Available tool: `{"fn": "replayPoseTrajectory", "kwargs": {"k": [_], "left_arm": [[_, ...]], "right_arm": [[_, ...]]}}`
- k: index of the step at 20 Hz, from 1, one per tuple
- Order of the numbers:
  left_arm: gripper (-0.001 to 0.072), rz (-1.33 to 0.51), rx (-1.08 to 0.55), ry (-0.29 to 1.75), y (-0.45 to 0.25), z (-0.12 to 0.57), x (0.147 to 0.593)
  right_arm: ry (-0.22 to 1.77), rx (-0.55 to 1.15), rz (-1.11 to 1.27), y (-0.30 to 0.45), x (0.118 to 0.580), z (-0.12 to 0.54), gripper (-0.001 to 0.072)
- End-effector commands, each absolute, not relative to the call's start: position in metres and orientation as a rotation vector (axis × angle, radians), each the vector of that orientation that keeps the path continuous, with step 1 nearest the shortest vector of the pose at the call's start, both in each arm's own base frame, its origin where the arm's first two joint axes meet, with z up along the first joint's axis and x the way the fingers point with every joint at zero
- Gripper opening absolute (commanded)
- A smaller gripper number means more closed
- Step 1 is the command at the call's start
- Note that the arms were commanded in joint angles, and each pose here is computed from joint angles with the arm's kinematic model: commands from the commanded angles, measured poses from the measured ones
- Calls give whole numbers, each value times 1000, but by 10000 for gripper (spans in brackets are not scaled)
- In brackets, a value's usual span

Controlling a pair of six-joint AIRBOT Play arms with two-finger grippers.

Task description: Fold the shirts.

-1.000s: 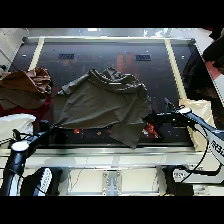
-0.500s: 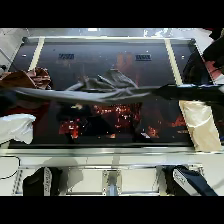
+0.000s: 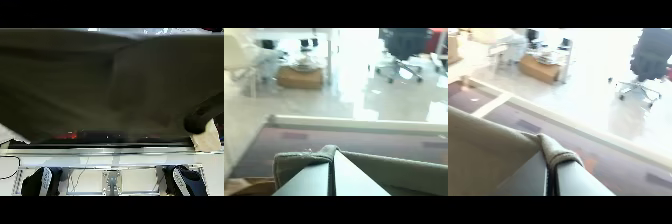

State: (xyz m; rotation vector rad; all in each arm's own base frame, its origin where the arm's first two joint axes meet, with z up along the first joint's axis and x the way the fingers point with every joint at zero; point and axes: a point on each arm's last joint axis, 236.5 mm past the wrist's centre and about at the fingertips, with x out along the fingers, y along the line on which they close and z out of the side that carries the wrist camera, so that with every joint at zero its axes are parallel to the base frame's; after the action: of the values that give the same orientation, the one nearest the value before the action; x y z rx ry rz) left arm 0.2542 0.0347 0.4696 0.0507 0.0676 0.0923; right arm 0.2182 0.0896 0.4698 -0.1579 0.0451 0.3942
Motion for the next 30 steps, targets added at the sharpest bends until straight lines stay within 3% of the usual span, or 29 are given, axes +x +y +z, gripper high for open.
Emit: {"fn": "replayPoseTrajectory", "kwargs": {"k": [1, 4, 10, 13, 16, 19, 22, 27, 30], "left_arm": [[5, -143, -73, 263, 18, 425, 315], [5, -240, -67, 599, 12, 321, 385], [7, -134, 235, 1118, 26, 90, 495], [7, -121, 220, 1168, 19, 8, 534], [6, -83, 202, 1116, 17, -21, 561], [6, -66, 173, 1103, 14, -18, 564], [6, -48, 131, 1218, 14, -23, 536], [6, -86, 145, 1287, -2, -1, 495], [6, -111, 152, 1394, -10, -31, 449]], "right_arm": [[265, -89, 387, 69, 283, 419, 19], [536, 88, 516, 74, 371, 322, 19], [889, 218, 516, 80, 504, 110, 19], [880, 271, 422, 74, 557, 41, 19], [825, 291, 334, 59, 588, 14, 19], [826, 278, 321, 54, 589, 10, 19], [920, 249, 369, 62, 567, 2, 17], [1172, 20, 330, 31, 499, 0, 17], [1300, 22, 339, 30, 464, -32, 17]]}}
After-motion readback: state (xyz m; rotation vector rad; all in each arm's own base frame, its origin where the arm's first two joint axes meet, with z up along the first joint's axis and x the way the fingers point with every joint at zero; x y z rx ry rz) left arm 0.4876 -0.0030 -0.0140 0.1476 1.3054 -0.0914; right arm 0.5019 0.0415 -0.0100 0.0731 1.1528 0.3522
